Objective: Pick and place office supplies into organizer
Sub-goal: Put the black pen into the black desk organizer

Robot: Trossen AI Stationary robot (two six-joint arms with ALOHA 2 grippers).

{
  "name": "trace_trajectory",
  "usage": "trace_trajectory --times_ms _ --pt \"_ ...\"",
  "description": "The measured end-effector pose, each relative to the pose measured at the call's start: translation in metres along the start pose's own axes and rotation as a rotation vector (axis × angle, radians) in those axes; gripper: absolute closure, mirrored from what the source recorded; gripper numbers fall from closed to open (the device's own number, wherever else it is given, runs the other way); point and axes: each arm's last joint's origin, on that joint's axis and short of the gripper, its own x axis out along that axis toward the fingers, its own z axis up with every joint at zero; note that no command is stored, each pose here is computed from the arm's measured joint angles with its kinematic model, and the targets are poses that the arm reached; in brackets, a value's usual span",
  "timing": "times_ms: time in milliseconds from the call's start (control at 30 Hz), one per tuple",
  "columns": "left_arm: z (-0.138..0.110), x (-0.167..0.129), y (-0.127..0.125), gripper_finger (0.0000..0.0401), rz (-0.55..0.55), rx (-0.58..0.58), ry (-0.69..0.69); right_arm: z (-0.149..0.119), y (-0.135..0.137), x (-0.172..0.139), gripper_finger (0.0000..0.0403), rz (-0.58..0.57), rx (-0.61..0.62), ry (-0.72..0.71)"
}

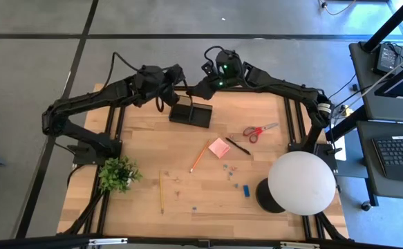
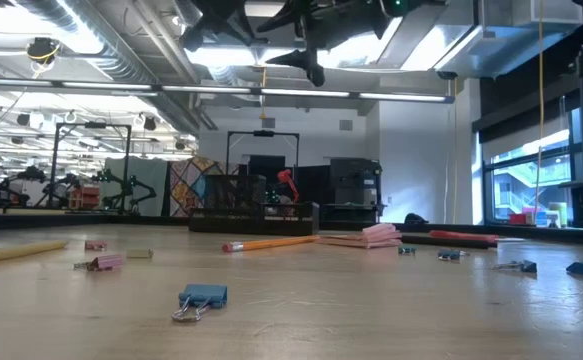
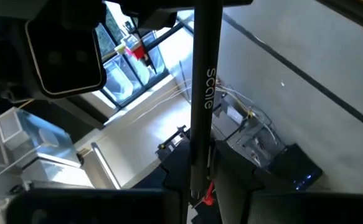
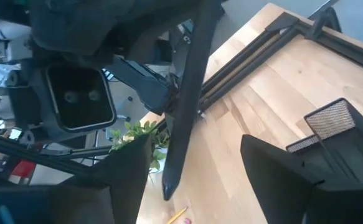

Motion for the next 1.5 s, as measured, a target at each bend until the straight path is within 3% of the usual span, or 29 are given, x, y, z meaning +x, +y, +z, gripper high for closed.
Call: trace_trajectory --times_ms 433,833,1267,1500 --pt "0.0001 0.0 -0.0001 0.0351 0.0 -0.007 -0.003 -0.0018 0.0028 0.0014 0.0273 0.024 -0.03 0.016" --pt "0.0001 0.0 -0.0002 0.0351 -0.001 -0.008 -0.002 -0.0022 0.0041 0.0016 0.0337 0.048 -0.041 0.028" --pt "-0.0001 -0.0005 0.0002 0.0348 0.002 0.01 -0.001 -0.0026 0.0034 0.0015 0.0353 0.05 -0.064 0.033" --pt "0.0 0.0 -0.0002 0.03 -0.002 0.005 -0.001 -0.0025 0.0054 0.0017 0.0353 0.07 -0.093 0.034"
